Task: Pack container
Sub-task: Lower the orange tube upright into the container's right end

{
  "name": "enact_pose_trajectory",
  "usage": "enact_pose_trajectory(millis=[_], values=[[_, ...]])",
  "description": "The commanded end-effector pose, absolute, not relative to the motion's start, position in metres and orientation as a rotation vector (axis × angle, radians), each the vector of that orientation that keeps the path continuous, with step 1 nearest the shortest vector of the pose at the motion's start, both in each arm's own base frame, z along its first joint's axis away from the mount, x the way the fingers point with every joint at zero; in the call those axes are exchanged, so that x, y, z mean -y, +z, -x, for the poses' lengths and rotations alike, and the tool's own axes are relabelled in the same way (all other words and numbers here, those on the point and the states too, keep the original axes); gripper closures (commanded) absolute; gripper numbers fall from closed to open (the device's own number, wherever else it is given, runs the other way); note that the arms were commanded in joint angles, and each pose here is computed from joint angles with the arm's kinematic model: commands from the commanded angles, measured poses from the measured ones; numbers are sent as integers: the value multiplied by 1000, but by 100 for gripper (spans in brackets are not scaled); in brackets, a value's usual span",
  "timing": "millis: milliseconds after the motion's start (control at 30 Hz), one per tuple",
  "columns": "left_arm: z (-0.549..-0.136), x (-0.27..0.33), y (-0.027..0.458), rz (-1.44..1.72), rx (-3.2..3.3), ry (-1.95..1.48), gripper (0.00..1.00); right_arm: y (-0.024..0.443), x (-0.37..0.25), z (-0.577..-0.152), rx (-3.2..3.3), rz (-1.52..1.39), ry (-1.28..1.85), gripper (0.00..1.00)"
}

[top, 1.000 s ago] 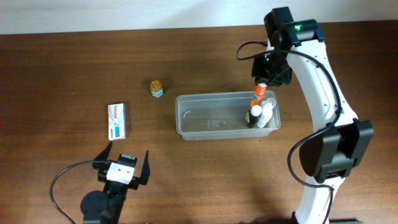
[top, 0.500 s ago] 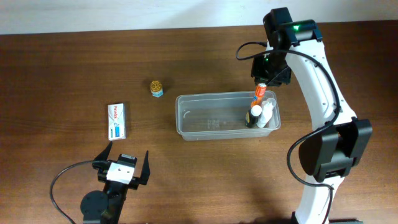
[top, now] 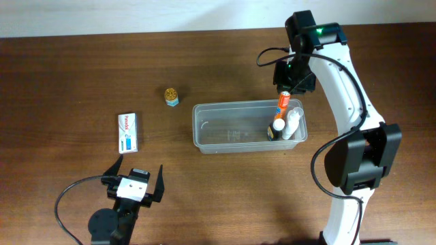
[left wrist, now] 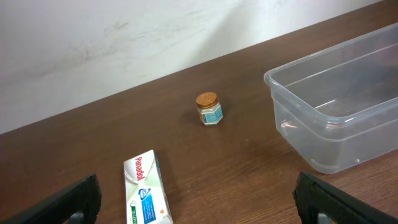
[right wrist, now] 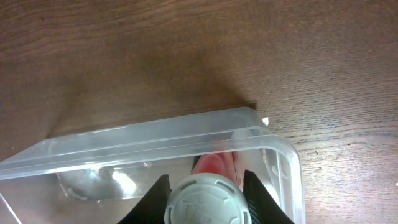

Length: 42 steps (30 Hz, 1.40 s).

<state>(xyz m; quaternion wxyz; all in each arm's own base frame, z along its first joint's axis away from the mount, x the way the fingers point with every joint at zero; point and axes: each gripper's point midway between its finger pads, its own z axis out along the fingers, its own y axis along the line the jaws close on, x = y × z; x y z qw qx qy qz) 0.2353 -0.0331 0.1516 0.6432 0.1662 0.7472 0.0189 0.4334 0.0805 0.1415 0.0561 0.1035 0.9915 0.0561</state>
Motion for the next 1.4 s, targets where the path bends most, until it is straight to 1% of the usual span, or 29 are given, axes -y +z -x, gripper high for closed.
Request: enact_pose_trajectory(millis=[0,133,333,500,733,1033,1367], values=[[-235,33,151,-392,-1697,52,1,136,-77,-434,-3013,-289,118,74],[-235,33,151,-392,-1697,52,0,136,-77,-434,-3015,-290,118,75],[-235,33,151,-392,-1697,52,1,137,-77,-436,-3004,-289,122,79],[-235,33,151,-392,-1697,52,1,140,-77,-435,-3002,-287,123,79],[-235,33,151,-392,-1697,52,1,157,-77,-433,-2966,-273,136,78],[-235,33,151,-392,-1697,52,1,160,-75,-413,-3031,-231,119,78],[-235,33,151,-392,-1697,52,1,161,-75,-420,-3004,-185,124,77]])
